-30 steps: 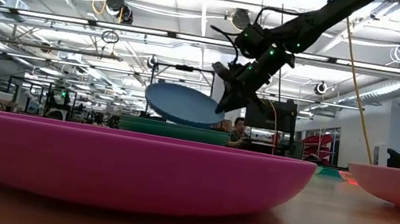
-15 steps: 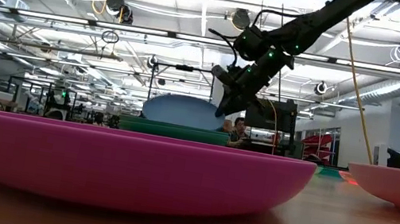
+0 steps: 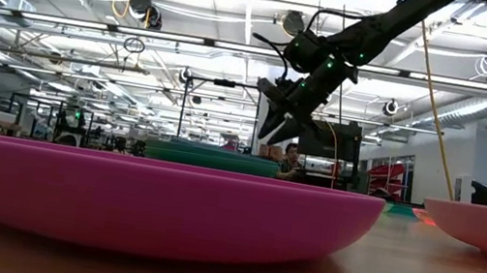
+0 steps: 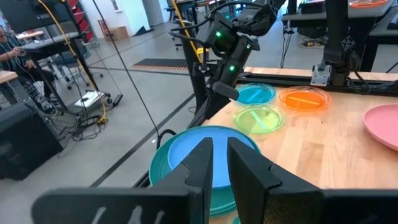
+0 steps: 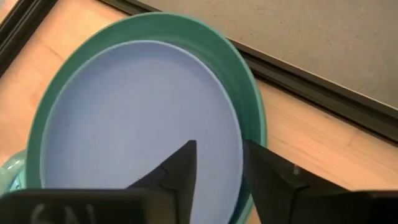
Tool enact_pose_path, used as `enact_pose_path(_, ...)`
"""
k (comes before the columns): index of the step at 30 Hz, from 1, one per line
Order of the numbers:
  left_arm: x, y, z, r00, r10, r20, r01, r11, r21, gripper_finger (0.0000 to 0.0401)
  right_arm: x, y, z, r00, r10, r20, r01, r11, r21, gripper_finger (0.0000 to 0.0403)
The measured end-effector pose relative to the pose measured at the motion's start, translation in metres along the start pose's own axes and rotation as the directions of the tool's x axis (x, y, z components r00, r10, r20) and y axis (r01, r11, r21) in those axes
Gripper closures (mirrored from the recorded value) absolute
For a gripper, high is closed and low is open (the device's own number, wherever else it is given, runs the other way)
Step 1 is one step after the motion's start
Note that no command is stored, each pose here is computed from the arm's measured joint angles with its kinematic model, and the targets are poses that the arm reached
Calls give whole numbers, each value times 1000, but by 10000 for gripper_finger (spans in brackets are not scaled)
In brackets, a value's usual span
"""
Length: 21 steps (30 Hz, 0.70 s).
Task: Stack plastic plates
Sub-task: Stack the dark pink plate on top of the blue plate
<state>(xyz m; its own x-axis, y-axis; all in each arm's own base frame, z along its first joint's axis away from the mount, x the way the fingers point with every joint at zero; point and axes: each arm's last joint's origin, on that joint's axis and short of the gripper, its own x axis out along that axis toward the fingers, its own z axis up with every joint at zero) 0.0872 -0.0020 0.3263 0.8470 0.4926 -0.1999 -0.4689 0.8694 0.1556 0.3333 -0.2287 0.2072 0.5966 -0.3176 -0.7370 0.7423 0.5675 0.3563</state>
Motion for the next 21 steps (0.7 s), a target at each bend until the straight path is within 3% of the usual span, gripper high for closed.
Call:
enact_pose_path(5, 0, 0, -3, 1000, 1, -23, -2, 1000, -29, 345, -12, 7, 2, 999, 35, 10, -34, 999, -37, 252)
enact_pose_path(11, 3, -2, -8, 997, 4, -75, -12, 994, -108, 345, -40, 44, -5, 992, 121, 34, -111, 970, -215, 254)
enact_pose_path(16, 13, -12, -10, 991, 5, -134, -27, 986, -163, 345, -64, 87, -27, 976, 219, 6, -197, 890, -410, 259)
enact_pose_path(21, 28, -28, -14, 978, 11, -208, -44, 987, -152, 345, -74, 125, -69, 960, 245, -138, -279, 779, -561, 259)
